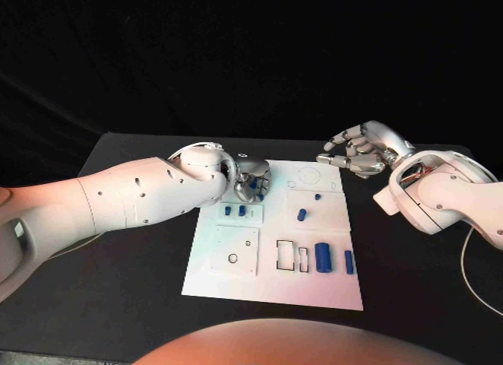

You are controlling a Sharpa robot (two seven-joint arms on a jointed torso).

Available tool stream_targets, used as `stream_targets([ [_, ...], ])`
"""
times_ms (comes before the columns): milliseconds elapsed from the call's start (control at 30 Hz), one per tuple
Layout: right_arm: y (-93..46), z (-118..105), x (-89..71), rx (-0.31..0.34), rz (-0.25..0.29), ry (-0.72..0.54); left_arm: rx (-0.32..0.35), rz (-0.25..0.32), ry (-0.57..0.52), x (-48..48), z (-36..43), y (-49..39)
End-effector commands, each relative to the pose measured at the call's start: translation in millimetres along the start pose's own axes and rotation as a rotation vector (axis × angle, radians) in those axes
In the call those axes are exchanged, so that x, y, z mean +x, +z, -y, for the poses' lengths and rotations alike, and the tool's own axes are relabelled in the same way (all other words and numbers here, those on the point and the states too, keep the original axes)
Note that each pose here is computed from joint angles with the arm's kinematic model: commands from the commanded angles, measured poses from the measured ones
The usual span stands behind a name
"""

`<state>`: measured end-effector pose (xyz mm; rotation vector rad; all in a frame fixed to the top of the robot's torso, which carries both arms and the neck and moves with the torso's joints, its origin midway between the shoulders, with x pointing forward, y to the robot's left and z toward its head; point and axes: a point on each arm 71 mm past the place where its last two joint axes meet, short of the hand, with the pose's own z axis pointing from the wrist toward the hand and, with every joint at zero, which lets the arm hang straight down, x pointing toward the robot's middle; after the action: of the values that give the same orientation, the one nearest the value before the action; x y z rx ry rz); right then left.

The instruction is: Assemble the parts on the task board

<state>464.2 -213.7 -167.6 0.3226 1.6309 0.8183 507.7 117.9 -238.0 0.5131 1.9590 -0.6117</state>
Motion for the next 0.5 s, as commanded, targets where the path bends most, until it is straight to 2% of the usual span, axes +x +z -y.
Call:
stream_targets([
  [33,0.0,-1.1,0.8,-0.009,-0.004,-0.002,0.019,-0.030,-0.024,6.4,2.2,1.4],
  [500,-0.1,-1.3,0.9,-0.009,-0.004,-0.002,0.024,-0.018,-0.035,8.8,2.6,2.2],
])
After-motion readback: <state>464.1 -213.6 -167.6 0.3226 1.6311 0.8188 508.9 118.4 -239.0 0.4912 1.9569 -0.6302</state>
